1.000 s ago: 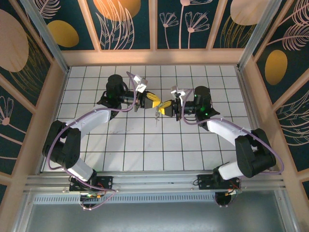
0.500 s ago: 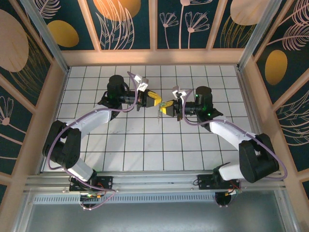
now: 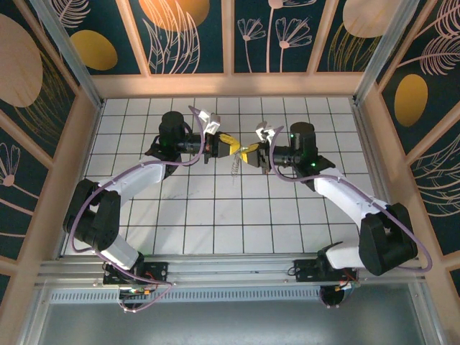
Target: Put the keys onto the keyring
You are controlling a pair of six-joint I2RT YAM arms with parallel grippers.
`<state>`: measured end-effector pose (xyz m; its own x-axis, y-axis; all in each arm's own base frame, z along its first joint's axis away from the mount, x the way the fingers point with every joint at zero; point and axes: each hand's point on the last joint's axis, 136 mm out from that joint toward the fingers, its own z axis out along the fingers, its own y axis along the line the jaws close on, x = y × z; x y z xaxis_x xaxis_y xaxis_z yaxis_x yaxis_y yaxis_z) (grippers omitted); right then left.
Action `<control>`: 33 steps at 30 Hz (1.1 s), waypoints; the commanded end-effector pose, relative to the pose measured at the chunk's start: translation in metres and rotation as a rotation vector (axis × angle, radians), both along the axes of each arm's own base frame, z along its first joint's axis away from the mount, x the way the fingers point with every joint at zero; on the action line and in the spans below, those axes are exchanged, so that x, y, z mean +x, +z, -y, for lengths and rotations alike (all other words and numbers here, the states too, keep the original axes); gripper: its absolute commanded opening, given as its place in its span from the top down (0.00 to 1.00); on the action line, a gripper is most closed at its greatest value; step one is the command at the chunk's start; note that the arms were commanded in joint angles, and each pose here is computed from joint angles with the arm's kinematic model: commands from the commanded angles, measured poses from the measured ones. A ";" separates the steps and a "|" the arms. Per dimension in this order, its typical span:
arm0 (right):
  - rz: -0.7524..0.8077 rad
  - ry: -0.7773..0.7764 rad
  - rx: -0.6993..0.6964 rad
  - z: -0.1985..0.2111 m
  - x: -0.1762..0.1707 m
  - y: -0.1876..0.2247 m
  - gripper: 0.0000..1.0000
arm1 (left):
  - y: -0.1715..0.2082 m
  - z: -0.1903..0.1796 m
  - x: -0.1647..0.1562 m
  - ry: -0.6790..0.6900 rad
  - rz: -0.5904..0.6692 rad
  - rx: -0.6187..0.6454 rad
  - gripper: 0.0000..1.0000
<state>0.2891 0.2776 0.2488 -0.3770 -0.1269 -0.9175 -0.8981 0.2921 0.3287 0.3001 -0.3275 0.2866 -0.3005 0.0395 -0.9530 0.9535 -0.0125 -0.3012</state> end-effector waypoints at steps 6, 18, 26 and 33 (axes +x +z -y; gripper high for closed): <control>0.019 -0.121 -0.122 0.002 0.018 -0.004 1.00 | 0.015 -0.004 -0.003 0.023 0.070 -0.022 1.00; 0.010 -0.277 -0.212 0.016 0.038 -0.011 1.00 | 0.010 -0.006 0.002 0.071 0.078 -0.010 1.00; 0.024 -0.349 -0.208 0.029 0.048 -0.001 1.00 | 0.006 -0.007 0.001 0.080 0.081 0.005 1.00; 0.029 -0.309 -0.198 0.017 0.043 0.003 1.00 | 0.004 -0.006 0.001 0.070 0.075 0.007 1.00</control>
<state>0.3176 0.2695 0.2409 -0.4072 -0.2012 -0.8909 -0.8056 0.5387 0.2465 0.3181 -0.3239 0.2718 -0.3000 0.0410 -0.9531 0.9479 0.1250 -0.2930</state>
